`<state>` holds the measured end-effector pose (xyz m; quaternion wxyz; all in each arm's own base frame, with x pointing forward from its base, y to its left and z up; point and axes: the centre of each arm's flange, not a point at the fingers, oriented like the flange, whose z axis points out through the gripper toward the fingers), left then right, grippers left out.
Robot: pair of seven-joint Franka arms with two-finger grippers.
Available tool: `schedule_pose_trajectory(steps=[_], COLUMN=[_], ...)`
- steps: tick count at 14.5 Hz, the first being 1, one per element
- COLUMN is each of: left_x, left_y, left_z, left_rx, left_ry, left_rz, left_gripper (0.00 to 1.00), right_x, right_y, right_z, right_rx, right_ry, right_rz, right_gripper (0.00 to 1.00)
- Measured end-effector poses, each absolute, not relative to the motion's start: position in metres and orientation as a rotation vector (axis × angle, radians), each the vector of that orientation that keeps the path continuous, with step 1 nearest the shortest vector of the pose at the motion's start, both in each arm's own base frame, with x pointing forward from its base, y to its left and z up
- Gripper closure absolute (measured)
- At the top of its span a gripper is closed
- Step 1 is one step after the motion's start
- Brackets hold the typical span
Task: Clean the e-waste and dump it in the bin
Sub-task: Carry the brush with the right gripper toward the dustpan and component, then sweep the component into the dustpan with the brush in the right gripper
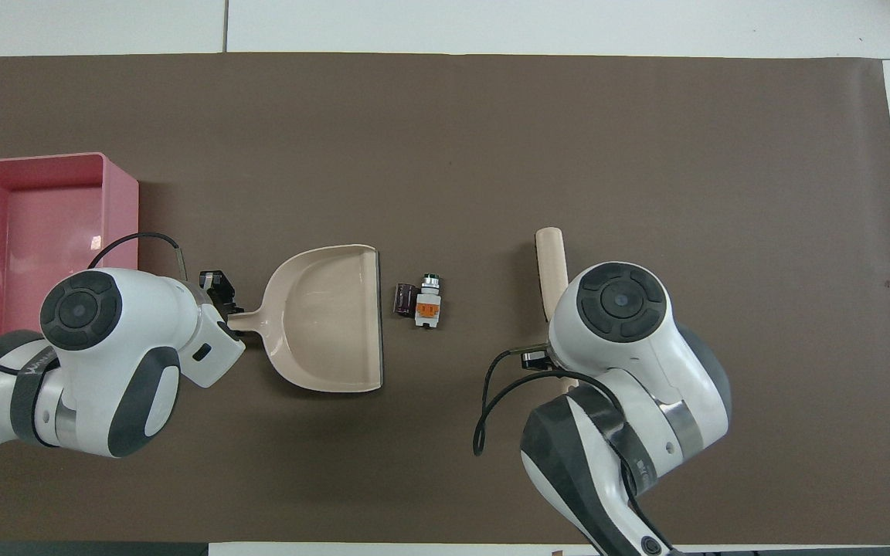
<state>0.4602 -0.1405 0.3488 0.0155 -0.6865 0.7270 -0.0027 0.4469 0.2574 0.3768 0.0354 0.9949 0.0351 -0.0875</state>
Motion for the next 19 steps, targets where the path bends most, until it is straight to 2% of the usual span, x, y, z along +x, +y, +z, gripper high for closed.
schedule_pose_trajectory(steps=[5,8,12,19], left_x=[0.456,0.448,0.442,0.441], left_y=[-0.148,-0.161,-0.172,-0.174], left_z=[0.351,0.350,0.349,0.349], left_rx=[-2.149,-2.169,-2.182,-2.177], left_ry=[2.186,2.103,2.064,2.067], left_rz=[0.071,0.144,0.175,0.176], left_gripper=[0.68,0.68,0.68,0.68], right_x=[0.471,0.471,0.448,0.414], right_y=[0.355,0.381,0.389,0.431], right_z=[0.369,0.347,0.348,0.343], right_rx=[3.057,3.018,2.939,3.025], right_ry=[0.056,0.093,0.164,0.437], right_rz=[-0.206,-0.261,-0.394,-0.419], right_gripper=[0.74,0.74,0.74,0.74])
